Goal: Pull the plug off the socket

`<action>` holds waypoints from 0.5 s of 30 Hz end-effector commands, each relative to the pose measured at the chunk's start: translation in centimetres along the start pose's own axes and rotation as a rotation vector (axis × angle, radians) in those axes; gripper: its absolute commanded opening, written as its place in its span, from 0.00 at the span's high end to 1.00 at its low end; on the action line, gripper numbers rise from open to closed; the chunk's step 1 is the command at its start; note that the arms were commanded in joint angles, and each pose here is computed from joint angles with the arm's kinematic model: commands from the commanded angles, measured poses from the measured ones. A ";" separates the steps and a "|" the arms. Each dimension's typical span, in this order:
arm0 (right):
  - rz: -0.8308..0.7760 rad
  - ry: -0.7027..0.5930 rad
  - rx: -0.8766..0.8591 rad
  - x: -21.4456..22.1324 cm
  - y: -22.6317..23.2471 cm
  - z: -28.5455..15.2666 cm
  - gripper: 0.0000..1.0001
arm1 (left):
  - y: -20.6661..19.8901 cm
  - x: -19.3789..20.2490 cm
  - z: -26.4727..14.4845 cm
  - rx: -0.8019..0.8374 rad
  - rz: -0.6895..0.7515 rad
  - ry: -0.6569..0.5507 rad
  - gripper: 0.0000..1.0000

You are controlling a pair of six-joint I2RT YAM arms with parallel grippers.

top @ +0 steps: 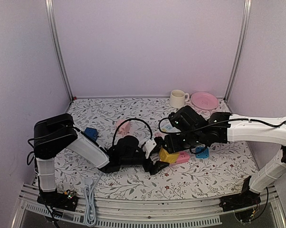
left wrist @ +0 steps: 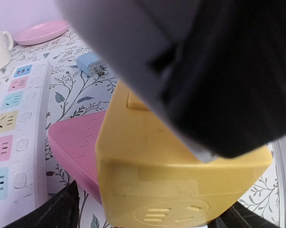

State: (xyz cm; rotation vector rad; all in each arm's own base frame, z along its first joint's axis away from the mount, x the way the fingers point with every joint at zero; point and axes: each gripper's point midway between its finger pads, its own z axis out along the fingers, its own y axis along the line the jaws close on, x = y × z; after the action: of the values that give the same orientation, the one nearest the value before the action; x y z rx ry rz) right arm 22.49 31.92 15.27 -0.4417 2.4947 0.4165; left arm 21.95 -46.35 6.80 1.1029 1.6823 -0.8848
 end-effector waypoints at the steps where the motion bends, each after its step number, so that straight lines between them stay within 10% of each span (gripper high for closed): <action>1: 0.003 -0.109 -0.194 -3.3 4.2 -2.5 0.66 | -1.2 -2.3 -0.3 0.017 0.053 -0.053 0.08; 15: -0.019 -0.093 -0.225 -3.0 4.8 -2.7 0.66 | -2.5 -5.9 -1.2 0.065 0.050 -0.150 0.12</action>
State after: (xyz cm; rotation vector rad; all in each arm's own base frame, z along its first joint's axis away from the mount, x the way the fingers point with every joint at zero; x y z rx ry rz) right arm 22.17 32.42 16.17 -0.4833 2.4762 0.4749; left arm 21.54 -46.80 9.87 1.0899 1.6041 -0.9183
